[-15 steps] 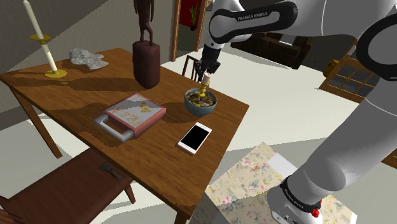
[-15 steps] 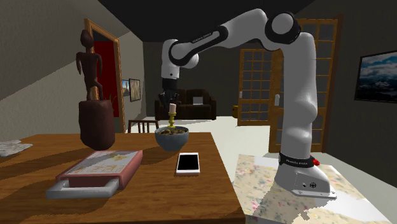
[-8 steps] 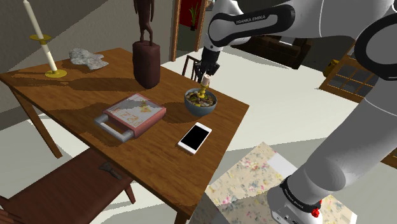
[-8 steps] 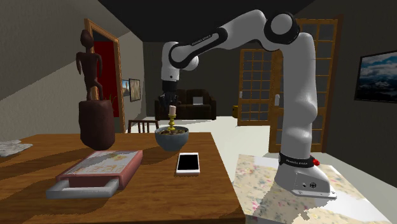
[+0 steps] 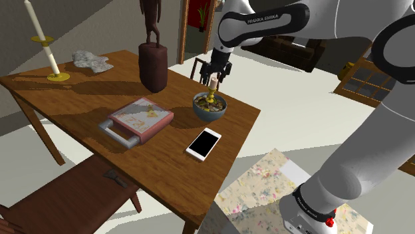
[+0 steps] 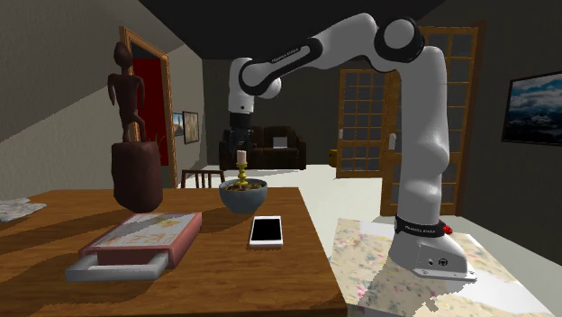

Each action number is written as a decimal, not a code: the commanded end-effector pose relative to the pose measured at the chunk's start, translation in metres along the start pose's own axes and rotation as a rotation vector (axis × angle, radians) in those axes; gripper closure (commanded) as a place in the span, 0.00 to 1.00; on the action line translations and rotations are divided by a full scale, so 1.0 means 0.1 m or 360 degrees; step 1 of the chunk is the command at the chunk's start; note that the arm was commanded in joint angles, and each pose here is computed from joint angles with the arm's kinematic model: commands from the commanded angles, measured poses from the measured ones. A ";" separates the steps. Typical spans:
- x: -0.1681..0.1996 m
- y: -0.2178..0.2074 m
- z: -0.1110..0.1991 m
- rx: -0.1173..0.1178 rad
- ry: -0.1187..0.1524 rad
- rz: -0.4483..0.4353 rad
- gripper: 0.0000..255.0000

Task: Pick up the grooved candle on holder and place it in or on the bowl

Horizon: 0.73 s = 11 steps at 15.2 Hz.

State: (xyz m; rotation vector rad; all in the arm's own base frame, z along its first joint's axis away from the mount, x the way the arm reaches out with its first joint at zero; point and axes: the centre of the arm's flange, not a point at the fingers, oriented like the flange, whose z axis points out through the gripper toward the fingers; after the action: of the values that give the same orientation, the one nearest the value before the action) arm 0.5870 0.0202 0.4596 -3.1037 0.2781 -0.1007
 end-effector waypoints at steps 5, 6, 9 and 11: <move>0.00 -0.01 -0.44 0.0000 0.0000 0.0000 0.00; 0.00 -0.01 -0.44 0.0000 0.0000 0.0000 0.00; 0.00 -0.01 -0.44 0.0000 0.0000 0.0000 0.00; 0.00 -0.01 -0.44 0.0000 0.0000 0.0000 0.00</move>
State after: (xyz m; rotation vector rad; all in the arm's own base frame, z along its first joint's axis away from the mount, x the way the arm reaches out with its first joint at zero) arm 0.5837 0.0200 0.5033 -3.1038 0.2780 -0.1005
